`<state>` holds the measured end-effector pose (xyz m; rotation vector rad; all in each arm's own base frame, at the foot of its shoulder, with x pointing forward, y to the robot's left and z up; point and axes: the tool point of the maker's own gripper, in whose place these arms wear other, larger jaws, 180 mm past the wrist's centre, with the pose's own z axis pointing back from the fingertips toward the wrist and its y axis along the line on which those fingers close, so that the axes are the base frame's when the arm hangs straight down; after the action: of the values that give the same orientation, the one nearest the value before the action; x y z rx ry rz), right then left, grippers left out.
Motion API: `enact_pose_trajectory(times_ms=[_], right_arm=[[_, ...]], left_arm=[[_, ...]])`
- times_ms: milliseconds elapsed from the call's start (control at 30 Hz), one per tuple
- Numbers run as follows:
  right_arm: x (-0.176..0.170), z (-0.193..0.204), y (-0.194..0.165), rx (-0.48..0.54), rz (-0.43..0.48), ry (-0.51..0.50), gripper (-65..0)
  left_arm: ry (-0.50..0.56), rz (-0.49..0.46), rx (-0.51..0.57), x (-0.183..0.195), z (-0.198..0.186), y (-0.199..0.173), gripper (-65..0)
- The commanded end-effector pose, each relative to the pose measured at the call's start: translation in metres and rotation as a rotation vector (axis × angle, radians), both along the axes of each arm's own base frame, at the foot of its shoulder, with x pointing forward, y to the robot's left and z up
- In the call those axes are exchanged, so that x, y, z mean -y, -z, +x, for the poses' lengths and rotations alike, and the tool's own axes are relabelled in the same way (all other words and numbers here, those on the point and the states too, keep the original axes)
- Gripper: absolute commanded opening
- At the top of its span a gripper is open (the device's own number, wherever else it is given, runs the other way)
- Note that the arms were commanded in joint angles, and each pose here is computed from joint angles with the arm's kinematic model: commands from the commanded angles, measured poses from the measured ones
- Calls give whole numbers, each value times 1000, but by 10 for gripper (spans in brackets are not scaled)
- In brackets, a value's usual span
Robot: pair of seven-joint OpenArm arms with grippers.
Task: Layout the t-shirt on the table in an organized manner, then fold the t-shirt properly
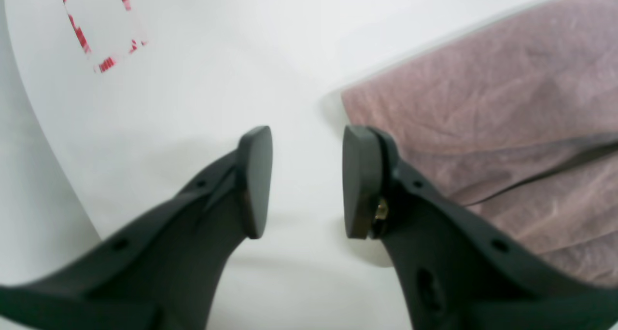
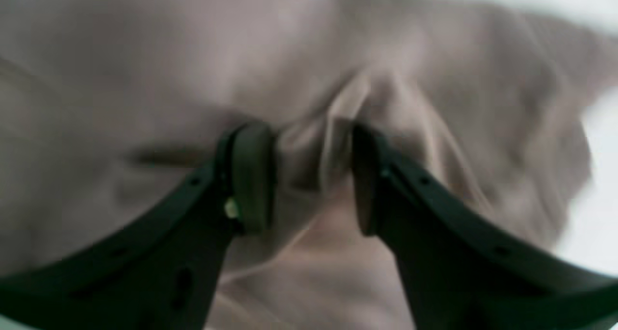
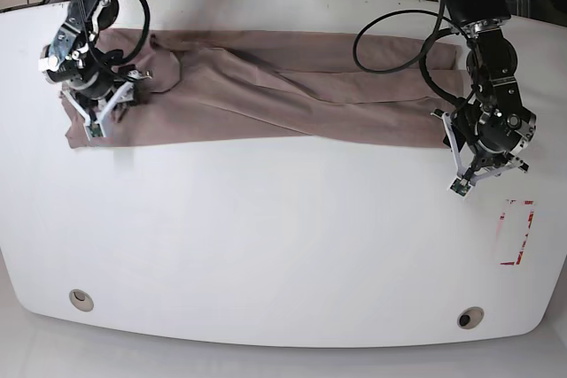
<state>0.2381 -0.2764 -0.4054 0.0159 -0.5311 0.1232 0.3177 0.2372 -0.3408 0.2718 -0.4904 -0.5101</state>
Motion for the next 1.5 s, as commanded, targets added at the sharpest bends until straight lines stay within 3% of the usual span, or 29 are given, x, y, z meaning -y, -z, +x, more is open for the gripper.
enact_pose_trajectory(times_ms=[0, 233, 533, 900, 1467], right_arm=[[19, -5, -10, 21, -38, 16, -423], [49, -35, -24, 7, -120, 71, -431], [34, -25, -74, 84, -219, 44, -428], [37, -25, -58, 39, -183, 75, -433], [57, -22, -3, 36, -41, 122, -434]], left_arm=[[6, 6, 43, -1, 9, -12, -422], [6, 5, 46, -1, 10, -13, -422], [6, 2, 47, 0, 10, -13, -422], [38, 11, 34, 8, 9, -11, -422], [47, -30, -87, 19, -40, 36, -422]])
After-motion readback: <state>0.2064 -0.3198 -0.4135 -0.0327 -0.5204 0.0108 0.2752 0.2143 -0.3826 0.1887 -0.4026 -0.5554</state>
